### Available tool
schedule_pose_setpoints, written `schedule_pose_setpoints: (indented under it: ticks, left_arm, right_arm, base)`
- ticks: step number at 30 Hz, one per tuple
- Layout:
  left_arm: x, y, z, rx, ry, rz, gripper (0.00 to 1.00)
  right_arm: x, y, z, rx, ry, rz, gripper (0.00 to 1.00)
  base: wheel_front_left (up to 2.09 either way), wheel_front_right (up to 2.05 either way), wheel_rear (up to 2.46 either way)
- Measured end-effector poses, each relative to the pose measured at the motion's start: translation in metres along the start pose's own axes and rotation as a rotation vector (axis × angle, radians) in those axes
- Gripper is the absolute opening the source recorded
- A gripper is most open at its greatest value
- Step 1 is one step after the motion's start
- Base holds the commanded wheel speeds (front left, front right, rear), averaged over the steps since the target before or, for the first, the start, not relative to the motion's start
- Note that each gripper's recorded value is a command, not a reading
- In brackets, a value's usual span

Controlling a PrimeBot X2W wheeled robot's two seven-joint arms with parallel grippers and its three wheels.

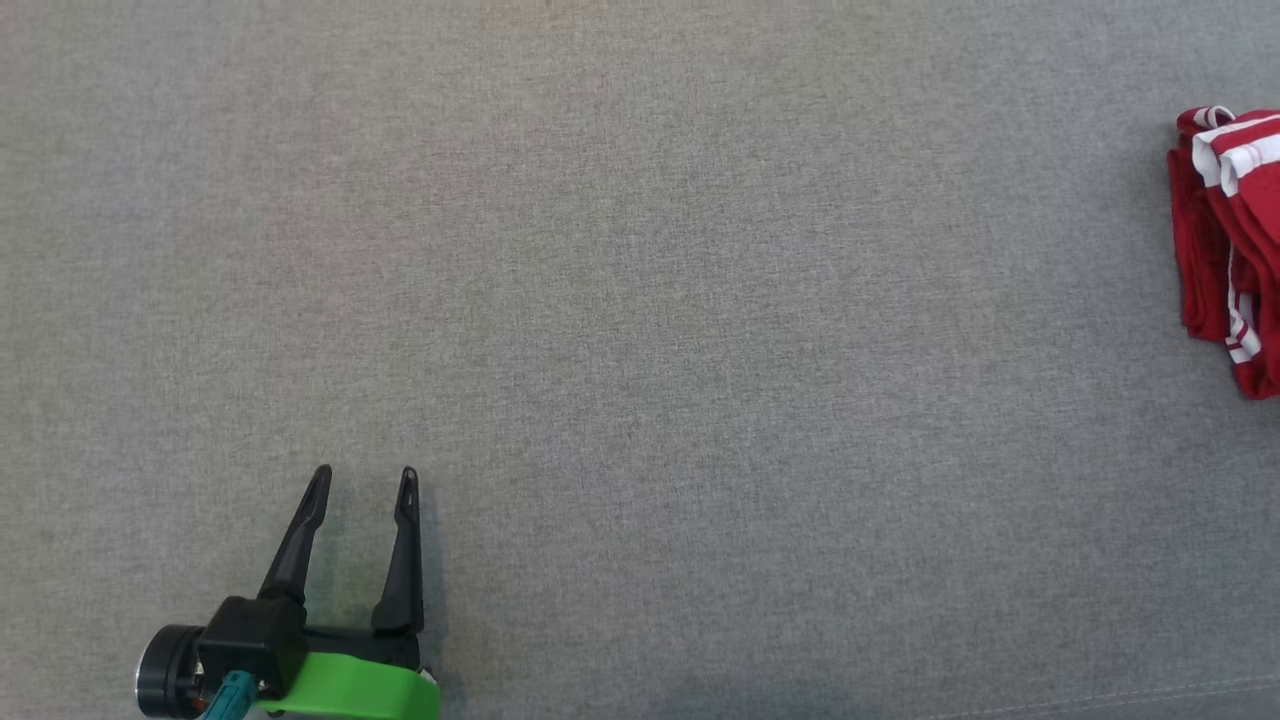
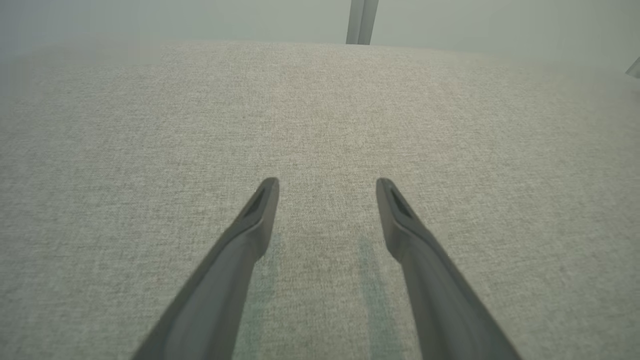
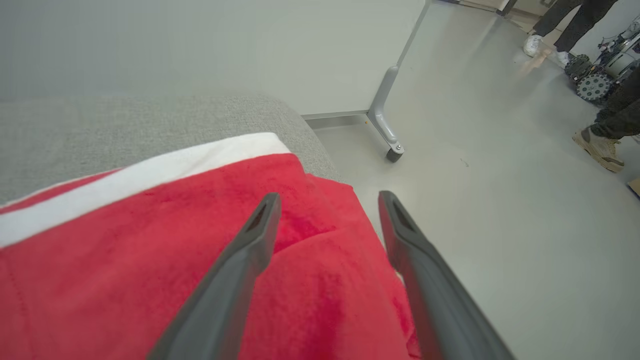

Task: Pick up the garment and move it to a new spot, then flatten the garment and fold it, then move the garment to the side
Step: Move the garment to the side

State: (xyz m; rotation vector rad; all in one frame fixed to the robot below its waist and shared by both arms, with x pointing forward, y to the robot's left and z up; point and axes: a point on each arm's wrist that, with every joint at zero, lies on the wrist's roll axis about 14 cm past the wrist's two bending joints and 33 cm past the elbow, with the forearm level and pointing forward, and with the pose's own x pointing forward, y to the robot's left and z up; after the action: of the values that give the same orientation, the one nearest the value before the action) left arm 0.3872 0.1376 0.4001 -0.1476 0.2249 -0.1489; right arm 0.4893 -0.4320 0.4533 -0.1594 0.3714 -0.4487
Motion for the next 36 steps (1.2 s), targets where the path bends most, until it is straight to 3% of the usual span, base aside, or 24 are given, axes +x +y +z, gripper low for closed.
schedule_pose_setpoints:
  ticks: [7, 12, 16, 25, 36]
  left_arm:
    - [-0.012, -0.002, 0.011, -0.033, -0.033, 0.007, 1.0]
    - [-0.028, -0.005, 0.016, -0.062, -0.048, 0.026, 1.0]
    - [-0.042, -0.005, 0.027, -0.076, -0.086, 0.04, 1.0]
    - [-0.061, 0.001, 0.049, -0.073, -0.166, 0.06, 1.0]
    - [-0.077, 0.013, 0.049, -0.079, -0.182, 0.097, 1.0]
  right_arm:
    - [-0.022, 0.002, 0.057, 0.092, -0.286, 0.004, 1.0]
    - [-0.057, 0.021, 0.08, 0.158, -0.422, 0.077, 1.0]
    - [-0.105, 0.046, 0.075, 0.239, -0.479, 0.186, 1.0]
    - [-0.177, 0.081, 0.036, 0.271, -0.46, 0.323, 1.0]
    - [-0.221, 0.129, 0.015, 0.236, -0.438, 0.441, 1.0]
  base:
    - [0.0, 0.0, 0.0]
    - [0.0, 0.0, 0.0]
    - [0.0, 0.0, 0.0]
    - [0.0, 0.0, 0.0]
    - [0.0, 0.0, 0.0]
